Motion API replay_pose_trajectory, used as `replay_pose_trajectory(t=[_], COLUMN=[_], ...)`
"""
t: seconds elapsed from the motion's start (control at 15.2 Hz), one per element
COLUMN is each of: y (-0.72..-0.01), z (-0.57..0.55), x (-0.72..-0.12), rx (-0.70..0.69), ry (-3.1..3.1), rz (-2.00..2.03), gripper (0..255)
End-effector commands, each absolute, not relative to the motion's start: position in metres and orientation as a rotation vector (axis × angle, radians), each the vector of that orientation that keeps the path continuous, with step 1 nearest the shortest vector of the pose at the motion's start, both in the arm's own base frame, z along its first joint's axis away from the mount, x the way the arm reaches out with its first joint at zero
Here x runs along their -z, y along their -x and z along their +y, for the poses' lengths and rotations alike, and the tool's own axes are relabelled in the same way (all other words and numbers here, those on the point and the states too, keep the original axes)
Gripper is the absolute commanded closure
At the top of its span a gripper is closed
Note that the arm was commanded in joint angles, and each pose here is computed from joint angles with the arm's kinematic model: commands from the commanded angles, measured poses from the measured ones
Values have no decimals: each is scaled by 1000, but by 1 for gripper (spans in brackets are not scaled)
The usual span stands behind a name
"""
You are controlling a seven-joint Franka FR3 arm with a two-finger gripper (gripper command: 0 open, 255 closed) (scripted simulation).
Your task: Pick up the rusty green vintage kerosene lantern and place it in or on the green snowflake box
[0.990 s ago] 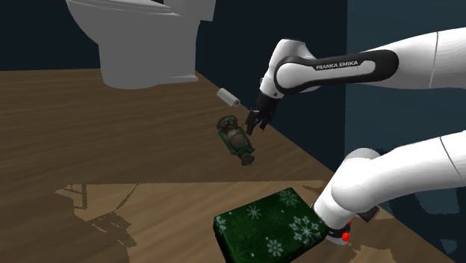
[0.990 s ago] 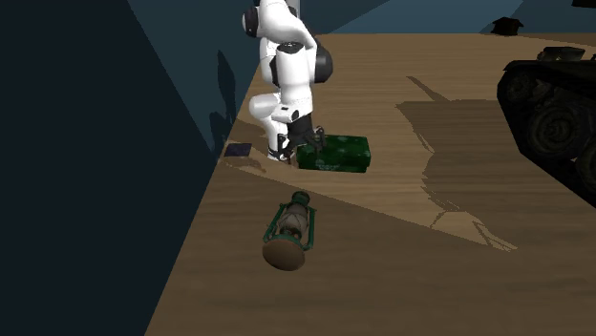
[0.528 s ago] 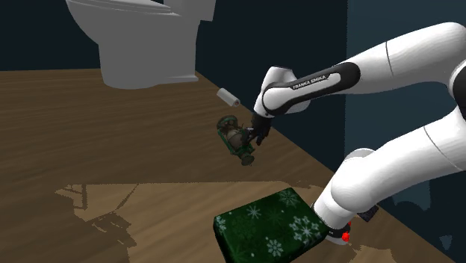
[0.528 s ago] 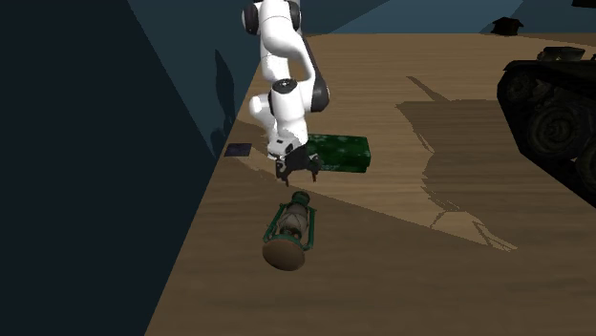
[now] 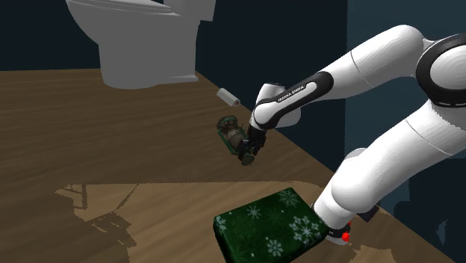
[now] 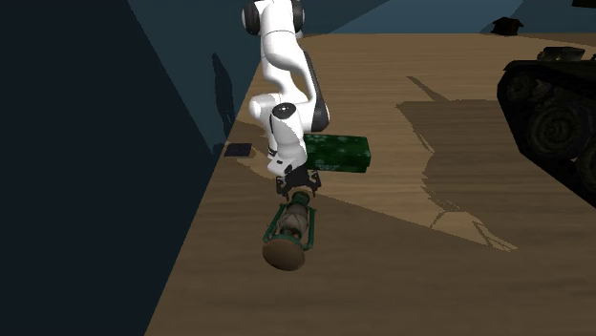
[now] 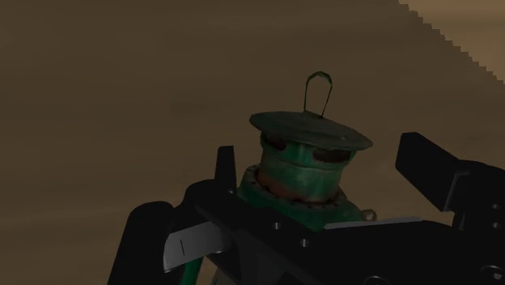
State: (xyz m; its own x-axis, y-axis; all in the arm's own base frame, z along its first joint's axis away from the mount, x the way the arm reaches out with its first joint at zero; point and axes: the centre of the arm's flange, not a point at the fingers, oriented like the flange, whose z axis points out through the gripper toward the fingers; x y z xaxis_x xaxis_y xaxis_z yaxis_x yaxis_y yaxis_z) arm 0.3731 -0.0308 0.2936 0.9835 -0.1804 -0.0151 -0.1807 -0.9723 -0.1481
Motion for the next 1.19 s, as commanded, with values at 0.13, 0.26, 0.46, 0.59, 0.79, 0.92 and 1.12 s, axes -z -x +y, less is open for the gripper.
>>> replay_pose_trajectory(t=[0.13, 0.26, 0.46, 0.59, 0.79, 0.92, 1.12], y=[-373, -373, -373, -373, -373, -373, -373], z=[-29, -29, -29, -29, -29, -29, -29], x=[-279, -279, -279, -279, -280, -280, -279], rx=[-1, -1, -1, -1, -1, -1, -1], ry=[2980, 2980, 2980, 2980, 2980, 2980, 2980], rz=[273, 273, 273, 273, 273, 273, 273], gripper=[0, 0, 0, 255, 255, 255, 255])
